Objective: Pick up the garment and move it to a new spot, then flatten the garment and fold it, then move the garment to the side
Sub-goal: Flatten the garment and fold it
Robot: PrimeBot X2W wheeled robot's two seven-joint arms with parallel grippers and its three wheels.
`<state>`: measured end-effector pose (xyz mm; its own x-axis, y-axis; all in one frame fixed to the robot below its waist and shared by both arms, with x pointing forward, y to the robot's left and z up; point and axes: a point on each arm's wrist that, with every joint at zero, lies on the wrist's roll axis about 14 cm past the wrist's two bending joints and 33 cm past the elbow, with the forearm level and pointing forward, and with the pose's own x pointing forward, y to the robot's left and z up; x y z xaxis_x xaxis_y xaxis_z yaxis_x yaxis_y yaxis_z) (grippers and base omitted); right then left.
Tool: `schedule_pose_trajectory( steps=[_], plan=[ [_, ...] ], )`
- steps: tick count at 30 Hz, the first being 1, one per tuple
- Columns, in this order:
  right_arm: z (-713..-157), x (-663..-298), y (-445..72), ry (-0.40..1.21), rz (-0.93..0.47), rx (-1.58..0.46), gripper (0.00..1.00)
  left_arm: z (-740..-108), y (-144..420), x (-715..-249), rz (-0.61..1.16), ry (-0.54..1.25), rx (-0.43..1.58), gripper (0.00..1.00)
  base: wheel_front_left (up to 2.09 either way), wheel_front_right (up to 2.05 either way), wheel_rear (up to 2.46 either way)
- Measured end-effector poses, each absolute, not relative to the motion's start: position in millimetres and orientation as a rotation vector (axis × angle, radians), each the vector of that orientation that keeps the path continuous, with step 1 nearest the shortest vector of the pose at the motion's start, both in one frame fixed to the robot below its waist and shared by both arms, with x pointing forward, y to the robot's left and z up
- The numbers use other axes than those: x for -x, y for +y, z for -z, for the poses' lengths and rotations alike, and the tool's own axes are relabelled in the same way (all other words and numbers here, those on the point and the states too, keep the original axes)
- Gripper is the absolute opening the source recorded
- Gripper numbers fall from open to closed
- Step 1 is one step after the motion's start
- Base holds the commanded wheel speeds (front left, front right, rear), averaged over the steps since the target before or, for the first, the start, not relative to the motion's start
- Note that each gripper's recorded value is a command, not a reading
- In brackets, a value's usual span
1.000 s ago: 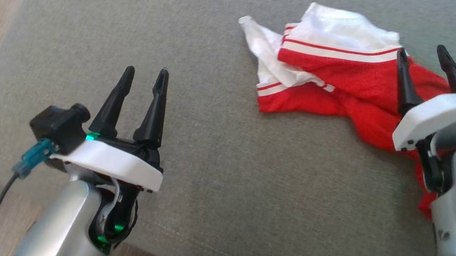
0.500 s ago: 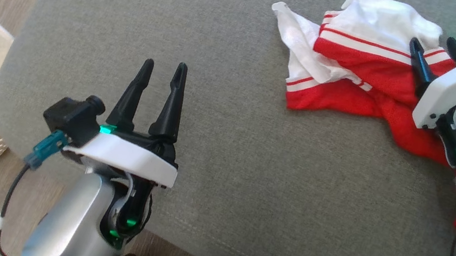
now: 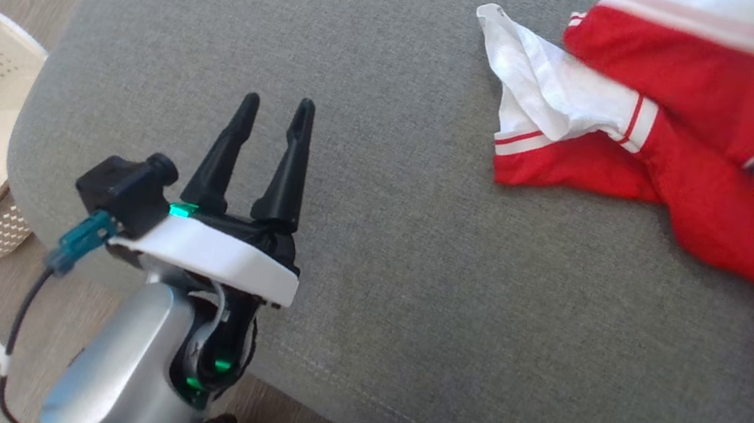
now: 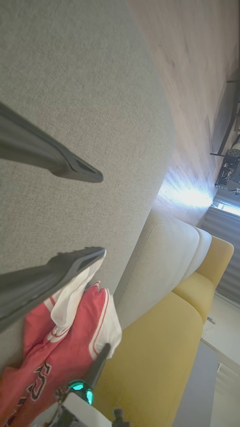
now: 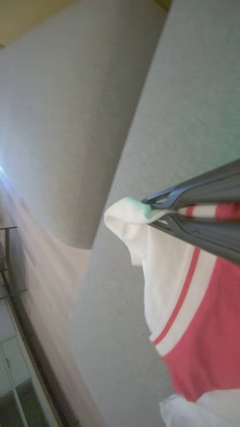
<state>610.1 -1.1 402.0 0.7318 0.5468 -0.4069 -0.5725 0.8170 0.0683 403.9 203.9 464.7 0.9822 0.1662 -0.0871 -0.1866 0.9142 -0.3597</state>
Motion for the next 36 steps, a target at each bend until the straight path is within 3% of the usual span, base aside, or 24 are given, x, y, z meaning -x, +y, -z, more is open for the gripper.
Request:
schedule_pose_trajectory(
  steps=[7,12,13,14,21,27,36],
  plan=[
    [-474,-674,-18,0.166,-0.52,0.135,0.0,-465,204,-401,-0.183,0.059,0.37,1.0,0.0,0.0,0.0],
    [-467,-683,-29,0.193,-0.472,0.17,0.0,-466,207,-398,-0.195,0.056,0.373,1.0,0.0,0.0,0.0],
    [-462,-682,-29,0.209,-0.47,0.18,0.18,-466,208,-398,-0.196,0.056,0.374,1.0,0.0,0.0,0.0],
    [-457,-681,-30,0.225,-0.469,0.197,1.0,-466,208,-398,-0.197,0.056,0.373,1.0,0.0,0.0,0.0],
    [-448,-669,-38,0.249,-0.451,0.21,1.0,-469,201,-402,-0.178,0.046,0.381,1.0,0.0,0.0,0.0],
    [-472,-659,-55,0.185,-0.412,0.191,1.0,-482,194,-409,-0.143,0.007,0.374,1.0,0.0,0.0,0.0],
    [-481,-614,-83,0.156,-0.371,0.161,1.0,-503,176,-416,-0.074,-0.053,0.369,1.0,0.0,0.0,0.0]
  ],
)
